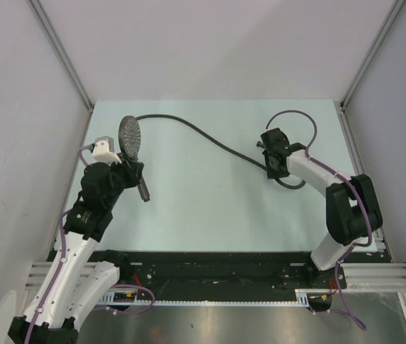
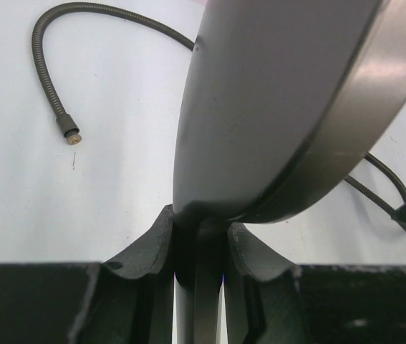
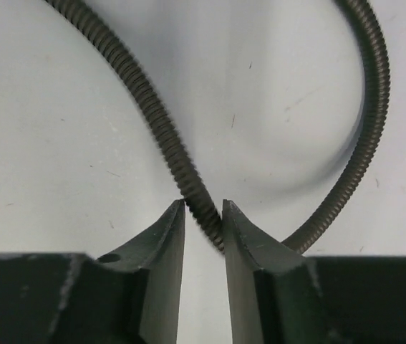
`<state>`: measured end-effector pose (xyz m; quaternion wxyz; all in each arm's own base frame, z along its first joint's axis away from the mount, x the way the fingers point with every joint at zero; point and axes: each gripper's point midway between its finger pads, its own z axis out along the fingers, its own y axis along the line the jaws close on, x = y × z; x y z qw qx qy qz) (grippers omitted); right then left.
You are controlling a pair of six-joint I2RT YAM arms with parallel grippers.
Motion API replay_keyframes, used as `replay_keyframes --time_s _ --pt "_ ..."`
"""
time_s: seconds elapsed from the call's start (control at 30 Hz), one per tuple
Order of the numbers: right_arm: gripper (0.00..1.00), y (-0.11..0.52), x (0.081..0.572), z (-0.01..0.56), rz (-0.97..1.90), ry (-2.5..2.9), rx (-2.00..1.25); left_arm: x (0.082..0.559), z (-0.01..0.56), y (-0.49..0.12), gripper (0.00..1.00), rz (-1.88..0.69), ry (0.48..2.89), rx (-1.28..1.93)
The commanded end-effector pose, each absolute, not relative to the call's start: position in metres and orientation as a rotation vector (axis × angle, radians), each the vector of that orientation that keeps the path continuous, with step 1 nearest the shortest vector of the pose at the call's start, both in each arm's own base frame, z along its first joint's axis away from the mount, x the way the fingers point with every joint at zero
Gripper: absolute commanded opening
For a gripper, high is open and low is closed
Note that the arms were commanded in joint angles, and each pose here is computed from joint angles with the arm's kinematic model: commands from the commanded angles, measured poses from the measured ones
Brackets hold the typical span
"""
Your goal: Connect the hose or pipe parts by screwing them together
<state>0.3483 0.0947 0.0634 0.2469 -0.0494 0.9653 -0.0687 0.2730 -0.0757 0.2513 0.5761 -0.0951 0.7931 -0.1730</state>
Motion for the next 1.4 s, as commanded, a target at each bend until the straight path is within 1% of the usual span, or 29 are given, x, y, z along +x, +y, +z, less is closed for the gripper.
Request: replay_keyframes --time_s 0.0,0.03,0.1,0.13,0.17,0.23,0.27,0.3,0.37,0.53,0.67,0.8,0.9,0.97,1.0,1.07,1.1,1.13,1.17,1.23,1.27,1.33,1.37 --pt "0.37 0.124 0.382 0.133 -0.006 2.357 -0.092 0.277 0.287 -0.069 0.00 -0.407 1.735 -0.256" --pt "0.44 0.146 0.384 0.141 0.105 2.323 -0.178 0.277 0.287 -0.067 0.00 -0.402 1.733 -0.259" --pt "0.50 0.181 0.403 0.158 0.248 2.195 -0.271 0.274 0.292 -0.062 0.00 -0.386 1.711 -0.276" --pt "0.56 0.199 0.406 0.160 0.306 2.158 -0.326 0.273 0.293 -0.060 0.00 -0.380 1.706 -0.281" --pt "0.58 0.209 0.415 0.151 0.321 2.147 -0.341 0.272 0.294 -0.057 0.00 -0.367 1.698 -0.293" --pt "0.62 0.227 0.435 0.152 0.380 2.080 -0.356 0.270 0.297 -0.055 0.00 -0.360 1.686 -0.299" --pt "0.62 0.234 0.445 0.136 0.383 2.106 -0.363 0.270 0.297 -0.054 0.00 -0.358 1.685 -0.302" --pt "0.63 0.243 0.460 0.142 0.397 2.055 -0.365 0.270 0.297 -0.053 0.00 -0.355 1.684 -0.304" --pt "0.64 0.261 0.479 0.127 0.407 2.052 -0.403 0.269 0.297 -0.054 0.00 -0.357 1.685 -0.300" --pt "0.64 0.290 0.511 0.102 0.426 2.095 -0.448 0.268 0.298 -0.052 0.01 -0.351 1.678 -0.308" --pt "0.62 0.307 0.515 0.069 0.396 2.191 -0.531 0.269 0.299 -0.051 0.00 -0.349 1.676 -0.313" --pt "0.49 0.311 0.512 0.048 0.285 2.226 -0.616 0.270 0.297 -0.051 0.00 -0.345 1.683 -0.319" --pt "0.49 0.297 0.517 0.036 0.147 2.238 -0.621 0.270 0.296 -0.051 0.00 -0.348 1.684 -0.323" --pt "0.49 0.294 0.516 0.030 0.136 2.250 -0.638 0.271 0.296 -0.051 0.00 -0.346 1.687 -0.325" --pt "0.46 0.293 0.515 0.029 0.133 2.254 -0.639 0.270 0.296 -0.051 0.00 -0.349 1.686 -0.325" --pt "0.33 0.290 0.511 0.026 0.126 2.264 -0.632 0.271 0.296 -0.052 0.00 -0.353 1.688 -0.325" --pt "0.25 0.291 0.508 0.027 0.130 2.258 -0.635 0.271 0.295 -0.052 0.00 -0.351 1.689 -0.324" --pt "0.21 0.294 0.505 0.038 0.139 2.228 -0.641 0.271 0.295 -0.051 0.00 -0.346 1.688 -0.328" --pt "0.14 0.291 0.499 0.032 0.123 2.215 -0.650 0.271 0.295 -0.049 0.01 -0.342 1.685 -0.335" --pt "0.08 0.288 0.492 0.044 0.114 2.178 -0.651 0.271 0.293 -0.047 0.00 -0.334 1.688 -0.339" --pt "0.05 0.285 0.486 0.064 0.118 2.129 -0.638 0.271 0.293 -0.048 0.00 -0.333 1.690 -0.335" --pt "0.02 0.279 0.478 0.083 0.142 2.096 -0.603 0.272 0.291 -0.048 0.00 -0.335 1.695 -0.335" --pt "0.01 0.272 0.464 0.103 0.164 2.079 -0.586 0.273 0.291 -0.048 0.00 -0.334 1.695 -0.336"
